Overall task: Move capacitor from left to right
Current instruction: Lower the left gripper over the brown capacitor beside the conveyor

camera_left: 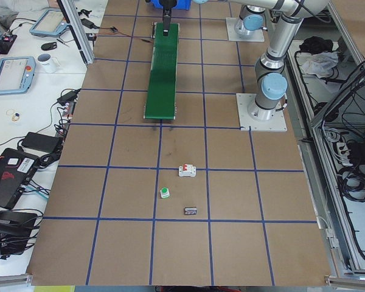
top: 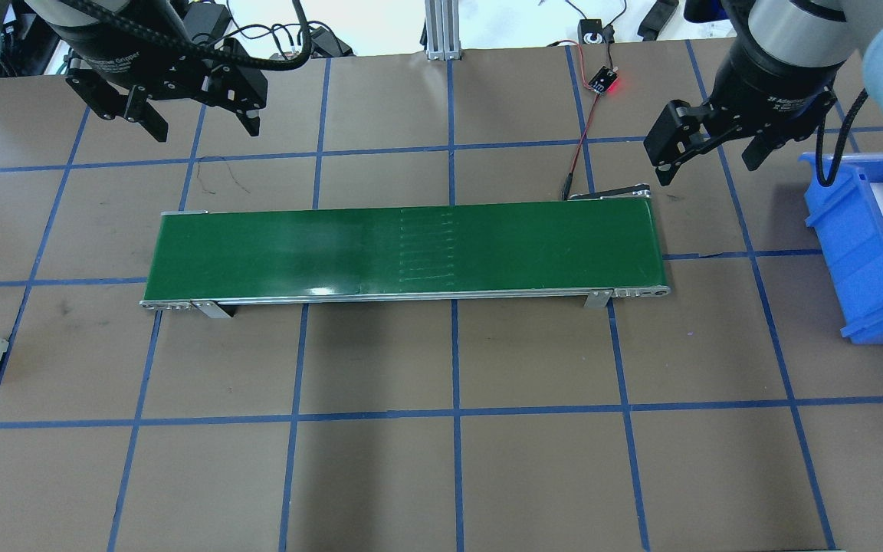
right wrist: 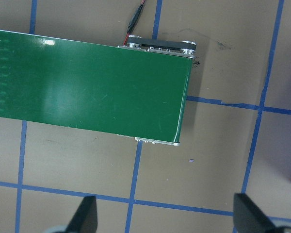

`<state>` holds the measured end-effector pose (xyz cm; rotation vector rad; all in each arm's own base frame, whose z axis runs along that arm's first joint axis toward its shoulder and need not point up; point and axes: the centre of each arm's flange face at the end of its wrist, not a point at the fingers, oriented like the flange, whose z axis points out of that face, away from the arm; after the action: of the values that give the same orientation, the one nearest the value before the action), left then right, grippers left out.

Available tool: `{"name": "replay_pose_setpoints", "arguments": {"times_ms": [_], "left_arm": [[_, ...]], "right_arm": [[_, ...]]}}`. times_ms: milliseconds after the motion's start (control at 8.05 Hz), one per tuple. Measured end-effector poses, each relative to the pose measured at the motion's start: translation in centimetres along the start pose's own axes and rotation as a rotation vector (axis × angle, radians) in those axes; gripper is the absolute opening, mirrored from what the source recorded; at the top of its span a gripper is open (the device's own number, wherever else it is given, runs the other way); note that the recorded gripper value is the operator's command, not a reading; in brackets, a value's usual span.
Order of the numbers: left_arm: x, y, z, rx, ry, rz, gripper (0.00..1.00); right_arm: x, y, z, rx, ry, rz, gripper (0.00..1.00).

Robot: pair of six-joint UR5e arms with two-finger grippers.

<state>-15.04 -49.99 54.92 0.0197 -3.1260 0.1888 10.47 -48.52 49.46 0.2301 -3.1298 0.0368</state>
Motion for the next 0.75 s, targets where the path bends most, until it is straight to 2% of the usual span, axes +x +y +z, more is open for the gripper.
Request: {"name": "replay_pose_setpoints", "arguments": {"times_ms": [497, 745], "left_arm": [[-0.7, -0.2, 0.1, -0.002, -0.004, -0.015, 1.0], [-6.6, -1.7, 0.6, -0.01, -0.02, -0.122, 1.0]], "right_arm": [[0.0, 0.0, 0.0, 0.0, 0.0, 0.0, 1.0], [0.0, 0.0, 0.0, 0.001, 0.0, 0.0, 1.0]]}}
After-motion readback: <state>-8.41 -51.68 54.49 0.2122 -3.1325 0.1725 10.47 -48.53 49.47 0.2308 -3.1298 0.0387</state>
